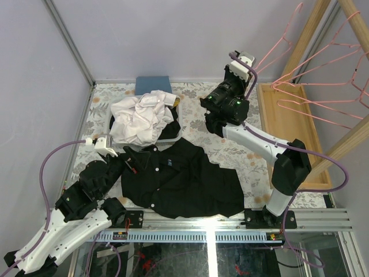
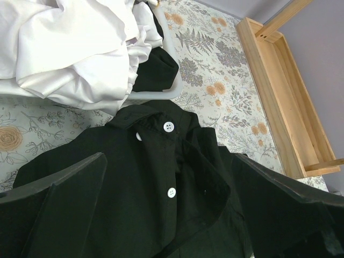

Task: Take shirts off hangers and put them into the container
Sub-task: Place the hanger at the clothesline.

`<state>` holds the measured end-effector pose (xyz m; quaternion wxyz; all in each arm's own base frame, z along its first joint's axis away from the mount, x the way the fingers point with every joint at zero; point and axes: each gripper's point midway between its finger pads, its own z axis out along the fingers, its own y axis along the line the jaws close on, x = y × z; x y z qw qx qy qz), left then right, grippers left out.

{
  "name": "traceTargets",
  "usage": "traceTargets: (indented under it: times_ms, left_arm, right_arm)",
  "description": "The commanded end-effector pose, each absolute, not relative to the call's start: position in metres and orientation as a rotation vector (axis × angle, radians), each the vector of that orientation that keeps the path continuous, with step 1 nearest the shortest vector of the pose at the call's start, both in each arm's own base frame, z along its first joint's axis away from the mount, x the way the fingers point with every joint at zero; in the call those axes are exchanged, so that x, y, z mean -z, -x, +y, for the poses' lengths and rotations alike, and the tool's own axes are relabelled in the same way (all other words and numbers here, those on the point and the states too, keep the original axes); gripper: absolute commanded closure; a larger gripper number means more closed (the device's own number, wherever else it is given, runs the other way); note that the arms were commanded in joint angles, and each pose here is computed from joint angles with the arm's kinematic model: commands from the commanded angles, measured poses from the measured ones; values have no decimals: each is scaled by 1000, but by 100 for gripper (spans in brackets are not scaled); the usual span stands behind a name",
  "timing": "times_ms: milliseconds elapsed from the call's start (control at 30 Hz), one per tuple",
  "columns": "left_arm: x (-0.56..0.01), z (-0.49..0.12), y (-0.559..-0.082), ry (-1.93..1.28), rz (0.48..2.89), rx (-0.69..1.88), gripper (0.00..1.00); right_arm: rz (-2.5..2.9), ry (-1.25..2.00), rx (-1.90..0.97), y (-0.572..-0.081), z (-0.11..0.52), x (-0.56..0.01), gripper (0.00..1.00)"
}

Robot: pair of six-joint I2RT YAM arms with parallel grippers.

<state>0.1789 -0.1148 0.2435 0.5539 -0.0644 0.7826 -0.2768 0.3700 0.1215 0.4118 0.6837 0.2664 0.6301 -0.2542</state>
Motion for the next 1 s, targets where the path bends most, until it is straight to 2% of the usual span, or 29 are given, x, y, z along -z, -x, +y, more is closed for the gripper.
traceTargets:
  times_ms: [0,400,967]
  left_arm:
    - [-251,-112,-179,164,1824,655,0]
    - [-248,-113,-181,164,1834,650,0]
    - [-245,-116,-183,148,1856,634,0]
  right_arm:
    - [1286,-709,478,-367,101,-450,100]
    - [1204,-802,599,-387,52,-474,100]
    - [1184,-862,671,-423,17,-486,100]
